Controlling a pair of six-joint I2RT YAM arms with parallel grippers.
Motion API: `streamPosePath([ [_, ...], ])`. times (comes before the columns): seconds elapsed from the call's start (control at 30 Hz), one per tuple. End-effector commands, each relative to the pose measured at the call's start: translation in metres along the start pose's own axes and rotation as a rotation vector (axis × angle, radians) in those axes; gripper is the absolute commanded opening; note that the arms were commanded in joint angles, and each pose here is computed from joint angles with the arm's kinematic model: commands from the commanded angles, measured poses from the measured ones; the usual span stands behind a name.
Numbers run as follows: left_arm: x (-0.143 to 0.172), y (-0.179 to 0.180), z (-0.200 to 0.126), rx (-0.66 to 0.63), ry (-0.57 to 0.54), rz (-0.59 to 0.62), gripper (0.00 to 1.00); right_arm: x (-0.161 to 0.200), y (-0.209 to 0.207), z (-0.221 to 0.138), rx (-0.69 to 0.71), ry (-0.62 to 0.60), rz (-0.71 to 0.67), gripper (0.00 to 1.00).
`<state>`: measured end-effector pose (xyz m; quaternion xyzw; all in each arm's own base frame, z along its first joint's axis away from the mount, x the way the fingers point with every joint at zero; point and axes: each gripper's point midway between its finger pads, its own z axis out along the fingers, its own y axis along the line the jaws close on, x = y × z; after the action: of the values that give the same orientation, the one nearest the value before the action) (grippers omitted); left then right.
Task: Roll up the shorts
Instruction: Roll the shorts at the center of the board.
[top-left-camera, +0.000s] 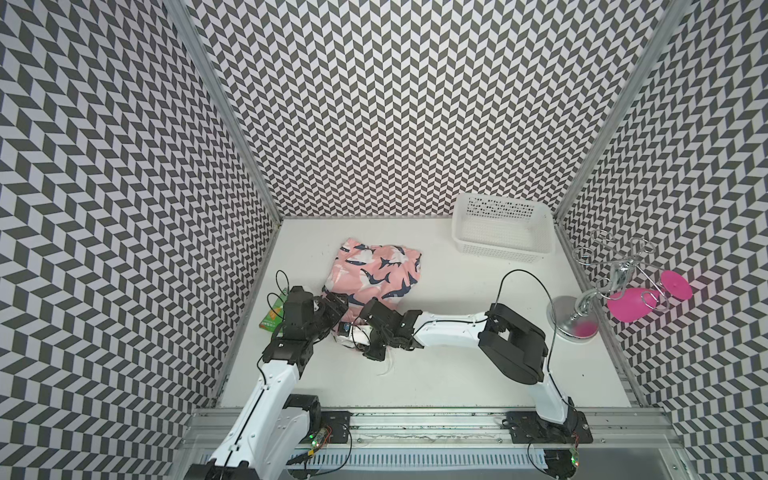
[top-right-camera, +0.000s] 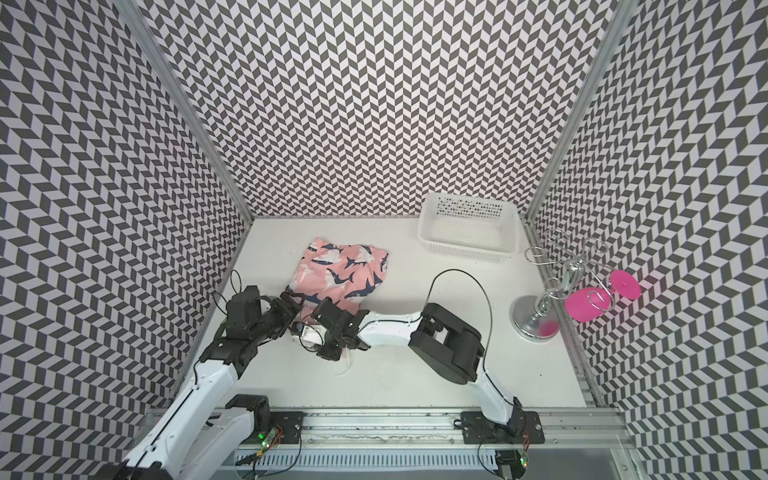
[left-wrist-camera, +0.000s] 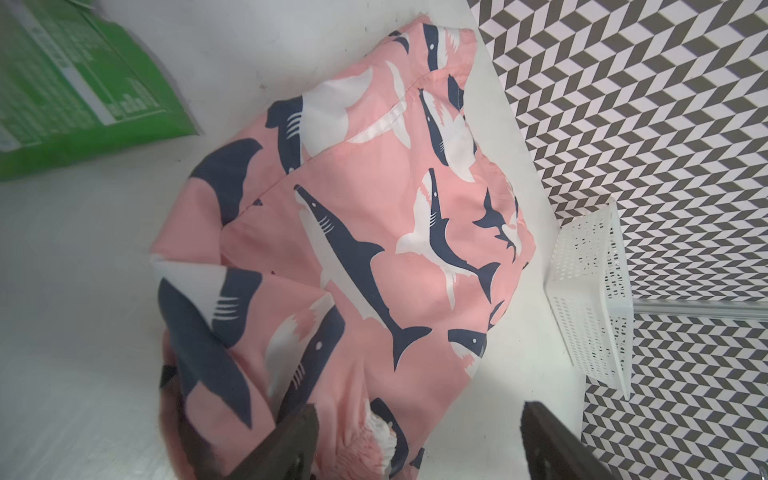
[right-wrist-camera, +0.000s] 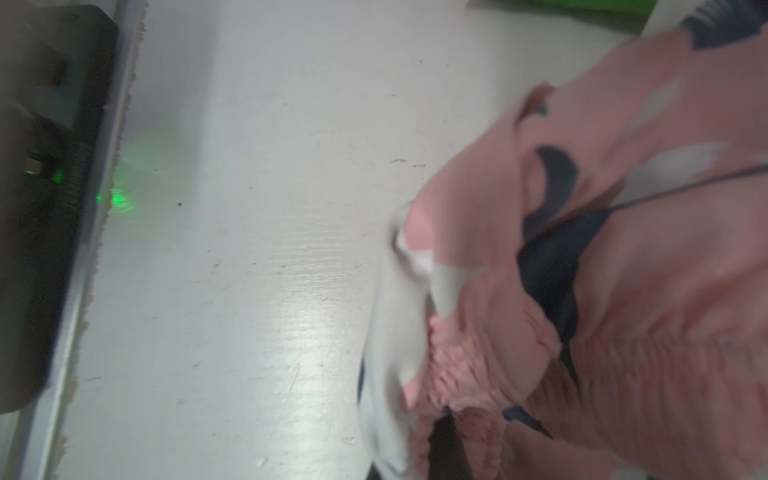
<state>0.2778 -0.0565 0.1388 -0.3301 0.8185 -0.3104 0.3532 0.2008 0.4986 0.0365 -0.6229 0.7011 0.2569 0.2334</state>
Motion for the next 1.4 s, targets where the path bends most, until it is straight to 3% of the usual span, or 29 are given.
streamPosePath([
  [0.0,0.001,0.023,-0.003,-0.087,-0.02,-0.023,0.8,0.029,0.012,0.003,-0.143,0.088,0.171,0.0],
  [0.13,-0.001,0.014,-0.003,-0.055,-0.019,-0.007,0.78,0.041,-0.004,-0.008,-0.165,0.1,0.313,0.0],
  [0.37,0.0,0.001,-0.01,-0.039,0.008,0.061,0.79,0.035,0.007,-0.022,-0.293,0.099,0.377,0.0],
  [0.6,0.03,0.016,-0.001,-0.018,0.123,0.07,0.84,0.013,-0.012,-0.016,-0.482,0.03,0.577,0.0],
  [0.83,0.055,0.035,0.011,0.021,0.165,0.036,0.86,0.021,-0.033,-0.021,-0.588,-0.054,0.738,0.0],
  [1.17,0.064,0.028,0.022,0.189,0.114,0.022,0.88,0.031,-0.041,-0.023,-0.625,-0.092,0.797,0.0],
  [1.37,0.065,0.038,0.032,0.165,0.095,0.019,0.87,0.032,-0.04,-0.022,-0.656,-0.1,0.823,0.0],
])
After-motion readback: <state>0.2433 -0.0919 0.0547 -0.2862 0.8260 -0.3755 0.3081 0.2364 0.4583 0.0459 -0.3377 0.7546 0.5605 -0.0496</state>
